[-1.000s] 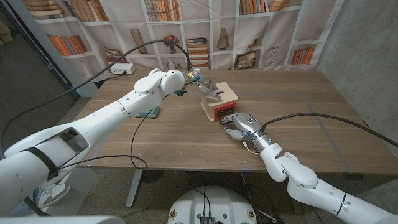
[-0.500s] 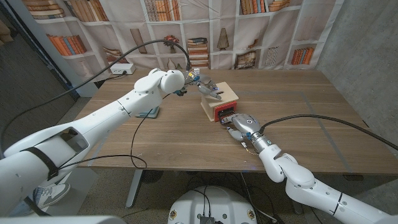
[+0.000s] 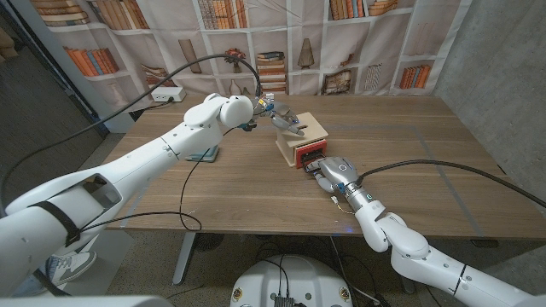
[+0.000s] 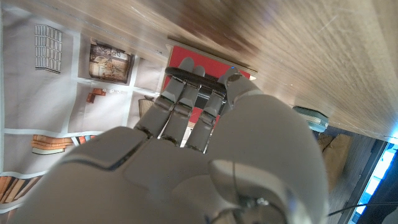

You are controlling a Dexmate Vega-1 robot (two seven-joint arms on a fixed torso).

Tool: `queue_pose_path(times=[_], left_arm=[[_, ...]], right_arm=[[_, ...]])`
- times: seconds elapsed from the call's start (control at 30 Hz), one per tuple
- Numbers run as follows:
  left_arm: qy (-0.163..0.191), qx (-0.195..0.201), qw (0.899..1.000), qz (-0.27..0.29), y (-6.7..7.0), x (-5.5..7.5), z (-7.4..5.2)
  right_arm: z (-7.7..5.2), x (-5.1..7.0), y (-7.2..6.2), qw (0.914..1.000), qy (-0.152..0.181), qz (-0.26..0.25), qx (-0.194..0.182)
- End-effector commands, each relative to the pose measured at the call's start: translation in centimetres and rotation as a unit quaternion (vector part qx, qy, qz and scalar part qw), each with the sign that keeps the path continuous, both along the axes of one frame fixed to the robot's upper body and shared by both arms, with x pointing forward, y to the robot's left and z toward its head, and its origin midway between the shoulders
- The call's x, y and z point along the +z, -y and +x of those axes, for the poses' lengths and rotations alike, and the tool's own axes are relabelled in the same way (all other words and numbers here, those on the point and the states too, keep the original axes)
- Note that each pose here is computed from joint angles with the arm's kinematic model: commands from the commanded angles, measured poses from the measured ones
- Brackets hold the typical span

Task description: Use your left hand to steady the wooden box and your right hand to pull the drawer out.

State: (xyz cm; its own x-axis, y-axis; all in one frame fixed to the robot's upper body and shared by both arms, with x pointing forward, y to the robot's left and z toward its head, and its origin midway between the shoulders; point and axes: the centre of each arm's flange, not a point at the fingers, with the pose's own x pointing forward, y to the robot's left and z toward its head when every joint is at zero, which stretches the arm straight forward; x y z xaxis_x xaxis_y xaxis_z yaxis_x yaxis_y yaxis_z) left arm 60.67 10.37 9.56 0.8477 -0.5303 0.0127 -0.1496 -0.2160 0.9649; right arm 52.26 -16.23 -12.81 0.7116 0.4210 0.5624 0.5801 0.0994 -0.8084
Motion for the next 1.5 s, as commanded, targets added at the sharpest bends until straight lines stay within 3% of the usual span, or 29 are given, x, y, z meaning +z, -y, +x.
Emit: queue_pose_path(times=[0.03,0.47,1.13,1.5], left_arm=[[0.002,0.001,1.000,-0.005,-0.1,0.3,0.0],[0.000,0.001,1.000,-0.006,0.0,0.5,0.2],[-0.008,-0.004,1.000,0.002,0.5,0.2,0.7],[-0.004,-0.003,1.000,-0.001,0.0,0.4,0.6]], right_arm=[[-0.2,-0.1,0.3,0.9996,0.023,0.012,0.009],[-1.4,-0.7,1.1,0.9995,0.020,0.026,-0.003],[-3.7,-2.7,2.4,0.9992,0.005,0.032,-0.025],[-4.6,-3.4,2.9,0.9989,-0.010,0.035,-0.030]])
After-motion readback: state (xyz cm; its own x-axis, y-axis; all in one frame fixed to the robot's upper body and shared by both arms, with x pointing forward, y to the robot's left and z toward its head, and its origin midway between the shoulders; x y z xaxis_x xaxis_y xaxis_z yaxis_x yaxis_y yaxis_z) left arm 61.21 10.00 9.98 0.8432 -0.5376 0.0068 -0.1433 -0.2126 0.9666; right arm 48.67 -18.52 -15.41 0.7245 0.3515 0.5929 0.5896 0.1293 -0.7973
